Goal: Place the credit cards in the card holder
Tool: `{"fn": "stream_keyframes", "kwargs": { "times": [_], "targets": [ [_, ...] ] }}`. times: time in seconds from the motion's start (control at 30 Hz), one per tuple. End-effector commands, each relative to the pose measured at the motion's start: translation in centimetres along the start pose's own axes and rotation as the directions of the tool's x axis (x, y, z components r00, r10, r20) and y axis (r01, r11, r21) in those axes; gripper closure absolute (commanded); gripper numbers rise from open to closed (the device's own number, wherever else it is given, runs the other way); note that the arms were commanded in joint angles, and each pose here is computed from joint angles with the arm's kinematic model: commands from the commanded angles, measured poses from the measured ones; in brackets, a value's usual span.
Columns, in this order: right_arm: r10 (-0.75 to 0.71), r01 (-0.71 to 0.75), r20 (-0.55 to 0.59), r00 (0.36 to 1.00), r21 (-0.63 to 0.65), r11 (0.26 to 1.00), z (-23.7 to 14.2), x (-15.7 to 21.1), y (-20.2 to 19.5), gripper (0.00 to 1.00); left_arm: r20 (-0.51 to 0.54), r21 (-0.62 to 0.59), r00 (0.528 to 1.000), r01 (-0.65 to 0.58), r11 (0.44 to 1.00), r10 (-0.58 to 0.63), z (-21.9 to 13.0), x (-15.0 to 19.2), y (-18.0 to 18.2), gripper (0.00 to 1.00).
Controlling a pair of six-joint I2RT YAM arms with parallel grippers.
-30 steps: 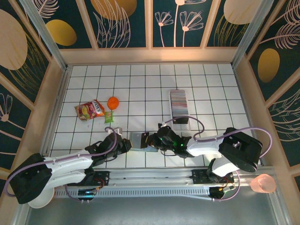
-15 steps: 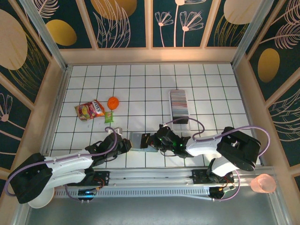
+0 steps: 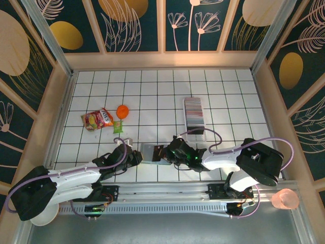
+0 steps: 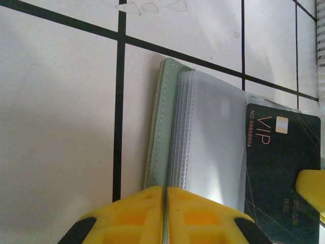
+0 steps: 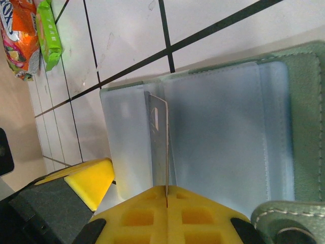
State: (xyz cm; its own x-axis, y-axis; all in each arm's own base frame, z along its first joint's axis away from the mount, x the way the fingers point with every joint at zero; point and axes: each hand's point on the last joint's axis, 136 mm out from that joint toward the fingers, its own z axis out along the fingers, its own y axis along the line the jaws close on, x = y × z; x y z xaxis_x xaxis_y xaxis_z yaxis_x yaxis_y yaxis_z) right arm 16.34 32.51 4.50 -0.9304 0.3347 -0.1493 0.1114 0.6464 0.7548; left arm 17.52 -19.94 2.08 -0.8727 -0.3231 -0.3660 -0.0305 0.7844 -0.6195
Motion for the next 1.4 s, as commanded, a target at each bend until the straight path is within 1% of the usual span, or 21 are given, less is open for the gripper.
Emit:
{"fn": "stream_keyframes", "kwargs": {
  "times": [0.0,0.23,0.27,0.47,0.8,1.2,1.23,1.37],
  "targets": [
    [-0.013,0.013,-0.002,1.0,0.075,0.997,-0.2,0.4,-1.5,1.0,-0.003,0.015,1.0,-0.003,1.0,0.003,0.0,0.2,0.0,0.9],
    [-0.026,0.026,-0.002,1.0,0.037,0.999,0.0,0.3,-0.7,1.0,0.002,0.014,1.0,0.001,1.0,-0.001,0.0,0.2,0.0,0.9],
    [-0.024,0.025,-0.027,0.999,0.022,0.999,0.1,0.8,-0.5,1.0,0.003,0.013,1.0,-0.001,1.0,0.001,0.0,0.2,0.0,0.9],
    [-0.029,0.027,-0.05,0.998,-0.035,0.999,0.7,1.2,0.5,1.0,-0.005,0.011,1.0,-0.003,1.0,0.003,0.0,0.3,0.1,0.9],
    [-0.013,0.01,-0.077,0.997,-0.05,0.999,1.4,1.8,0.3,1.0,-0.007,0.006,1.0,-0.003,1.0,0.004,0.0,0.4,0.3,0.91],
    [-0.014,0.01,-0.078,0.997,-0.049,0.999,2.5,1.7,0.7,1.0,-0.001,0.01,1.0,0.002,1.0,-0.002,-0.1,0.4,0.3,0.91],
    [-0.017,0.014,-0.076,0.997,-0.048,0.999,2.5,1.6,0.8,0.98,-0.002,0.009,1.0,0.0,1.0,0.0,-0.1,0.4,0.4,0.92],
    [-0.047,0.045,-0.072,0.996,-0.022,0.999,2.7,1.5,0.9,0.86,-0.002,0.008,1.0,0.001,1.0,-0.001,-0.1,0.4,0.4,0.92]
  ]
}}
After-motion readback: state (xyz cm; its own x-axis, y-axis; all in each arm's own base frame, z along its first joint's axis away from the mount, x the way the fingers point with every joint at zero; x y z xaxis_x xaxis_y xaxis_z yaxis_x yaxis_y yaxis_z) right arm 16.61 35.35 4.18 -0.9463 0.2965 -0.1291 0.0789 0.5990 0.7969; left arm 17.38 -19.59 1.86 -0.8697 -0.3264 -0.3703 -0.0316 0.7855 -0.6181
